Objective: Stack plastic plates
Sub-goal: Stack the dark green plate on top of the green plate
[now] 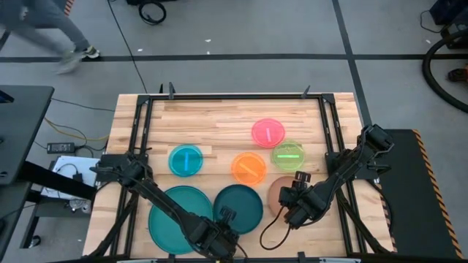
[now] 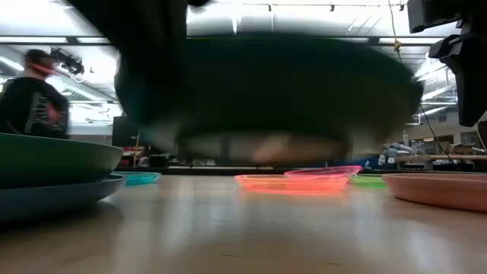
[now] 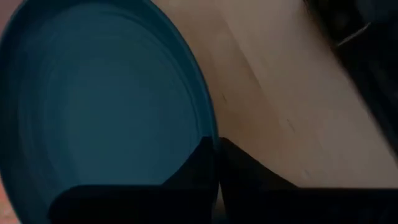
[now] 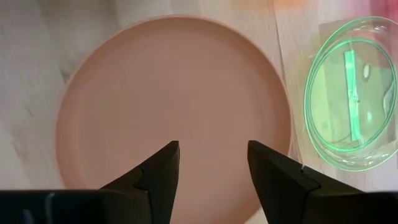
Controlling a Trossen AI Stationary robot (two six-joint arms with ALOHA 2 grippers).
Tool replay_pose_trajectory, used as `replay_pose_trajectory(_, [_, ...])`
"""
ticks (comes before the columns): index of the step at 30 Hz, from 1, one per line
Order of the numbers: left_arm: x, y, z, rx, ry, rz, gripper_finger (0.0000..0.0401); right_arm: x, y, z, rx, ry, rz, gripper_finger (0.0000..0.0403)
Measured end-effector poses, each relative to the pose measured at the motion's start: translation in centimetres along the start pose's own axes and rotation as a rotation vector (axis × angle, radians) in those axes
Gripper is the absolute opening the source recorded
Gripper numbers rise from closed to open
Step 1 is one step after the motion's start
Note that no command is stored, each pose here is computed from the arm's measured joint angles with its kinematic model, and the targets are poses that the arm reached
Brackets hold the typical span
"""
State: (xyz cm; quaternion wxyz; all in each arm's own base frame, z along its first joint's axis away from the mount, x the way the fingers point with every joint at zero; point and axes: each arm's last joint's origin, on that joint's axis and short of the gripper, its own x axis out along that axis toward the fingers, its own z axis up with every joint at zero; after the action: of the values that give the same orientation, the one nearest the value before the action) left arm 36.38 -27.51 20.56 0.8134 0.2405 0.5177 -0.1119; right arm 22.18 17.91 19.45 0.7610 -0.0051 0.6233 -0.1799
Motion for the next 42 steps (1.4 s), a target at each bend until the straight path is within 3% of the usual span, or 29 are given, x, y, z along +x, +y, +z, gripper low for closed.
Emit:
replay_pose_trajectory(5, [-3.0,-0.2,0.8,-0.048,0.007,0.045,0.0016,0.0,0.0,0.0,0.002,-0.004,0.005,0.0199])
replay_pose_trajectory(8, [-4.6,-1.2,0.8,-0.133,0.013,0.042,0.0016,0.0,0.1,0.0,0.002,-0.006,0.005,0.0199])
replay_pose_trajectory(20, [-7.7,-8.1,-3.8,-0.426,0.218,0.103,0.0016,0.0,0.2,0.2,0.000,-0.038,0.004,0.0199])
replay_pose_trajectory(26, [-6.2,-11.0,-7.1,-0.418,0.303,0.163,0.0016,0.0,0.4,0.4,0.004,-0.055,0.029,0.0199])
replay_pose_trajectory(33, [-3.9,-11.0,-9.0,-0.466,0.456,0.150,0.0020,0.0,0.4,0.5,-0.010,-0.056,0.035,0.0199])
replay_pose_trajectory(42, [-3.3,-10.3,-8.2,-0.520,0.427,0.119,0.0122,0.0,0.5,0.5,-0.010,-0.051,0.042,0.0199])
